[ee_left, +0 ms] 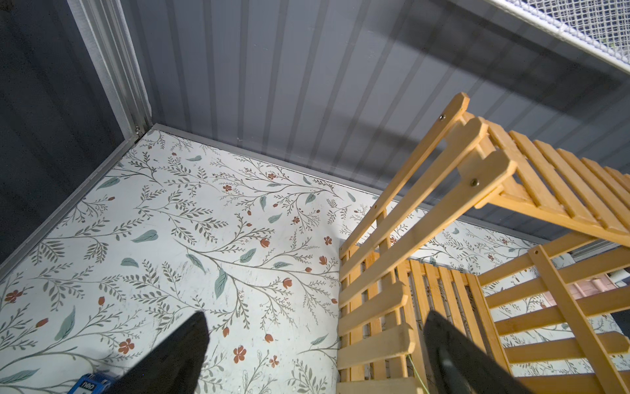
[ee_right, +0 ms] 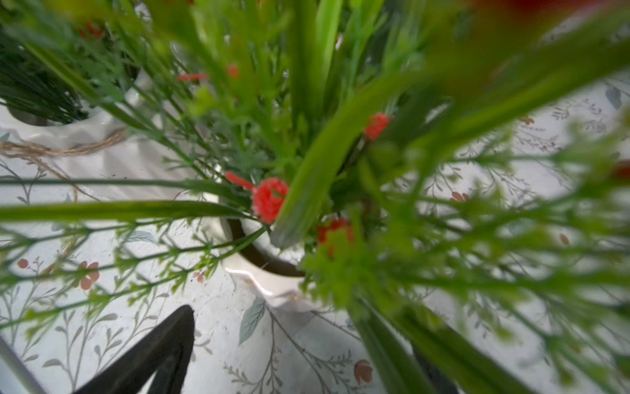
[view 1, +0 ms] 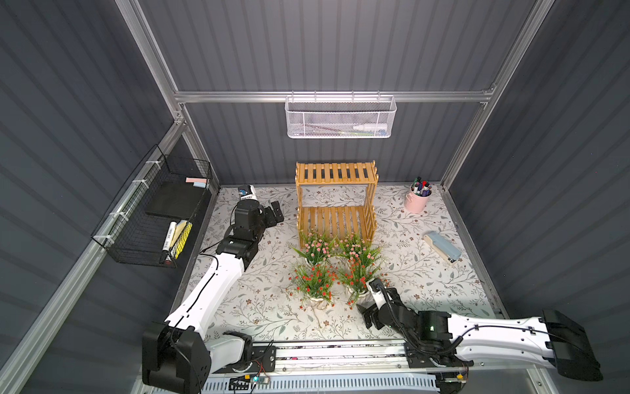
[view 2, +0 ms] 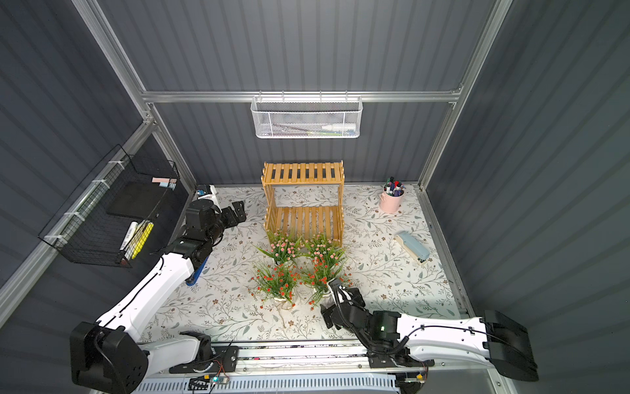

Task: Place the baby's breath potted plants on the rack by color
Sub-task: Pick up the baby's breath potted plant from the center of the board.

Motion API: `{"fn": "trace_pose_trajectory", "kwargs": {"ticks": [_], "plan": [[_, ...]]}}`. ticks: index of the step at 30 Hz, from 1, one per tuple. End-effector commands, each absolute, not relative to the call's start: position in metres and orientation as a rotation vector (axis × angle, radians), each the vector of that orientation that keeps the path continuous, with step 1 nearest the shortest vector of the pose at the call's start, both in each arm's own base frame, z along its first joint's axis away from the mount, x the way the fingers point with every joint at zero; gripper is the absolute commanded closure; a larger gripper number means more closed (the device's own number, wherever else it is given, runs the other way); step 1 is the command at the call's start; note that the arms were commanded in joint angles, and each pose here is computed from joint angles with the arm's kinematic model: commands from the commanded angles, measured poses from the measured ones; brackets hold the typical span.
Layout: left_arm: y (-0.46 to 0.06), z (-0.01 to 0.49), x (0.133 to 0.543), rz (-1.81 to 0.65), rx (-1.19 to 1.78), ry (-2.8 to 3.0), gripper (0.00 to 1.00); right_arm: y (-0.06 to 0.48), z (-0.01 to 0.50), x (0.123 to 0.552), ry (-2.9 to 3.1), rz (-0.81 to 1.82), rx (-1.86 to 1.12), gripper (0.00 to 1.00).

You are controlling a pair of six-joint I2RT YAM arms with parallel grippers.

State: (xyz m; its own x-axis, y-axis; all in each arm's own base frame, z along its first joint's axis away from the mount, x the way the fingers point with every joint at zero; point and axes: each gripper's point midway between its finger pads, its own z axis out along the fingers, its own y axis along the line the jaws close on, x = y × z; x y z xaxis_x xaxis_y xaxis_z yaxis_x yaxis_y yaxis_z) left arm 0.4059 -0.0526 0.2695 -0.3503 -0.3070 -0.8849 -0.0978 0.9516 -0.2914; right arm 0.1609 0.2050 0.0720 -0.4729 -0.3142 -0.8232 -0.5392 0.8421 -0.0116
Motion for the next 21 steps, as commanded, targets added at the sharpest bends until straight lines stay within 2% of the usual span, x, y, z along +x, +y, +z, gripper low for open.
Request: {"fn": "trace_pose_trajectory", "kwargs": {"ticks": [1,21], "plan": [[-0.054,0.279,0.403,-0.238,-0.302,1.915,0.01,0.217,0.089,0.173,2.002,0.373,-0.626,0.01],[-0.053,0.280,0.407,-0.230,-0.328,1.932,0.01,0.247,0.081,0.209,1.979,0.411,-0.690,0.01]]}}
